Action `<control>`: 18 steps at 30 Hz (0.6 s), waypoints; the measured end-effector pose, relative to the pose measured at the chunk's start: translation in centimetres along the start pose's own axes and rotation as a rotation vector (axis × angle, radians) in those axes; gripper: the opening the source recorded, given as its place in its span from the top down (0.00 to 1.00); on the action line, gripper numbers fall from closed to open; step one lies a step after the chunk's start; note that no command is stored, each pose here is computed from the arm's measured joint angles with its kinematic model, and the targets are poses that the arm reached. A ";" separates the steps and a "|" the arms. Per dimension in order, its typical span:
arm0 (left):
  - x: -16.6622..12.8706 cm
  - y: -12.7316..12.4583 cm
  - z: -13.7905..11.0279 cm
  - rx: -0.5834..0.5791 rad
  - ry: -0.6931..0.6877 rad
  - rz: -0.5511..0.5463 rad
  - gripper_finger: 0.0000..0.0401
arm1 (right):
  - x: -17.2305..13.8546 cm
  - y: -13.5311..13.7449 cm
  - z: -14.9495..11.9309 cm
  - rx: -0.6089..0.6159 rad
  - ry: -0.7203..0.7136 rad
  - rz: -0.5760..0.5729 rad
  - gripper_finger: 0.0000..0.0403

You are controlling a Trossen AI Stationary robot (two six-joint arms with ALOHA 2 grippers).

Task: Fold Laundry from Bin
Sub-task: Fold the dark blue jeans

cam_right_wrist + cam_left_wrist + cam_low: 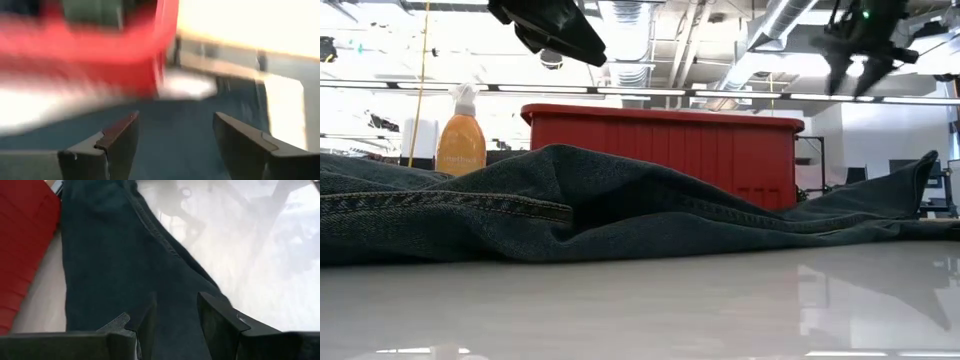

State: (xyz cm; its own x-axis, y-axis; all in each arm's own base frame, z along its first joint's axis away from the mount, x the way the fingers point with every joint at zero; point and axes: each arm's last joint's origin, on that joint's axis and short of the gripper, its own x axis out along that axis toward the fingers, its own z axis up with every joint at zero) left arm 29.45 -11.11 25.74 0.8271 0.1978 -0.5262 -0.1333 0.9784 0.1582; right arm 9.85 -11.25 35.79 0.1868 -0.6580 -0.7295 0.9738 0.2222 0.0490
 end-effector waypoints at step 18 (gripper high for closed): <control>0.1 0.1 -0.2 0.027 0.024 -0.018 0.66 | 5.4 5.3 8.3 0.280 -0.597 -0.179 0.30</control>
State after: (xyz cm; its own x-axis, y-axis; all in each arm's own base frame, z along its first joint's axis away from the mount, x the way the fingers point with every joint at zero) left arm 29.39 -11.00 25.56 0.8157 0.1817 -0.5492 -0.1031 0.9799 0.1709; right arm 17.16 -19.62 37.76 -0.0190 -0.9693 -0.2453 0.9781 -0.0689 0.1963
